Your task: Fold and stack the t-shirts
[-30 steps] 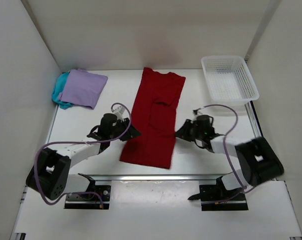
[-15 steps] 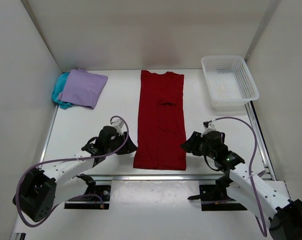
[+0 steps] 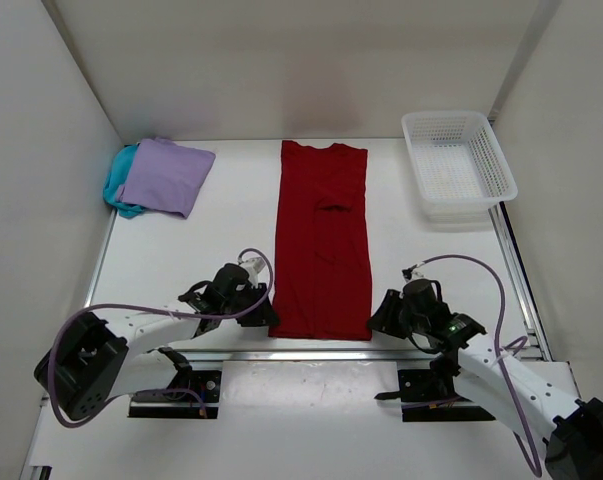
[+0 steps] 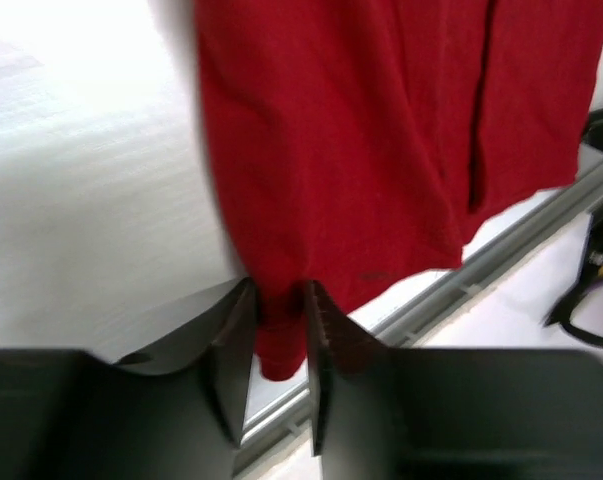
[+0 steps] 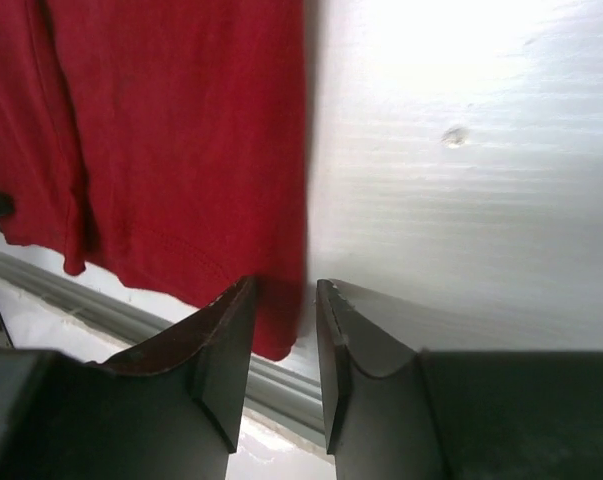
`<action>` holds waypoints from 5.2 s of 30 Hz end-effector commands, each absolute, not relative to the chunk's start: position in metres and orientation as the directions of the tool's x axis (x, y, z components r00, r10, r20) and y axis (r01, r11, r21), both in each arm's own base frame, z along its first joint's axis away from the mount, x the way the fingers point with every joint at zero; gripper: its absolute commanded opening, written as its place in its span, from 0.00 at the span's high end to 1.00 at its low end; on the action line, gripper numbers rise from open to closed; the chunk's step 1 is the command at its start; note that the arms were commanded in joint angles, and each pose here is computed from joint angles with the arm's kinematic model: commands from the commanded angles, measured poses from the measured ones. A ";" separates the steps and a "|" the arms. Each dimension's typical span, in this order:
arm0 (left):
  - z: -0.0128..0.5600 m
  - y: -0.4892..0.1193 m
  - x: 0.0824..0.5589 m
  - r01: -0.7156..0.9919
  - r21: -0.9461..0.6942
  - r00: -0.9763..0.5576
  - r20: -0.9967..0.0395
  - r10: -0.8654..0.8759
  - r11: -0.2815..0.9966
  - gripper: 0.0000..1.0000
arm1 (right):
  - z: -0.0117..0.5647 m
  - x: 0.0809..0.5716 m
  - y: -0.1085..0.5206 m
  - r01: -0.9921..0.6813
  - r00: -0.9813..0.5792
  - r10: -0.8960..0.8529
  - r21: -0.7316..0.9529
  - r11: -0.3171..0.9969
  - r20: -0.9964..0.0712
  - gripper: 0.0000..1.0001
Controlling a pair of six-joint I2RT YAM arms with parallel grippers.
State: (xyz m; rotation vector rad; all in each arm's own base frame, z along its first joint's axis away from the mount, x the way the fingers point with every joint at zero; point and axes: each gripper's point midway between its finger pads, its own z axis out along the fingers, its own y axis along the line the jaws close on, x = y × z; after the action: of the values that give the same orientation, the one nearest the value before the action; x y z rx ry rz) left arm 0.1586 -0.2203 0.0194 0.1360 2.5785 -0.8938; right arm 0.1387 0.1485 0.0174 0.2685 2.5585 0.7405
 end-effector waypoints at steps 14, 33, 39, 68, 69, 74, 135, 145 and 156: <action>0.017 -0.228 0.122 0.243 -0.597 -0.946 -0.320 0.051 0.765 0.84 | 0.034 0.126 0.170 -0.011 -0.907 0.246 0.602 0.798 -0.343 1.00; 0.153 -0.246 0.281 0.233 -0.634 -0.805 -0.551 -0.219 0.737 1.00 | 0.149 0.275 0.138 -0.174 -0.730 0.236 0.508 0.844 -0.641 1.00; 0.147 -0.242 0.359 0.148 -0.637 -0.779 -0.546 -0.307 0.757 1.00 | 0.154 0.352 0.128 -0.122 -0.702 0.280 0.498 0.858 -0.654 1.00; 0.160 -0.241 0.483 0.097 -0.737 -0.668 -0.546 -0.505 0.669 0.57 | 0.147 0.475 0.138 -0.140 -0.647 0.327 0.529 0.837 -0.689 0.57; 0.166 -0.243 0.477 0.109 -0.733 -0.659 -0.559 -0.503 0.671 0.59 | 0.159 0.473 0.137 -0.141 -0.621 0.323 0.507 0.851 -0.714 0.57; 0.132 -0.278 0.416 0.117 -0.750 -0.720 -0.516 -0.464 0.651 0.65 | 0.161 0.445 0.169 -0.209 -0.593 0.228 0.421 0.883 -0.772 0.97; 0.021 -0.210 0.267 0.000 -0.535 -0.818 -0.486 -0.308 0.845 1.00 | 0.050 0.268 0.160 -0.071 -0.758 0.347 0.599 0.798 -0.552 1.00; 0.059 -0.187 0.183 0.106 -0.478 -0.812 -0.547 -0.201 0.872 1.00 | 0.071 0.172 0.177 -0.095 -0.789 0.307 0.601 0.794 -0.531 1.00; 0.222 -0.207 0.267 0.239 -0.586 -0.606 -0.713 -0.352 0.774 1.00 | 0.182 0.265 0.166 -0.239 -0.655 0.292 0.557 0.795 -0.697 1.00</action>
State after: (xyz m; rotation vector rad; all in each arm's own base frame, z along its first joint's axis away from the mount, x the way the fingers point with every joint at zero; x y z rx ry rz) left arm 0.2361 -0.1975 0.1642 -0.1229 2.2102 -0.7959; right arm 0.2295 0.1688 0.1491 0.1225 2.2414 0.8078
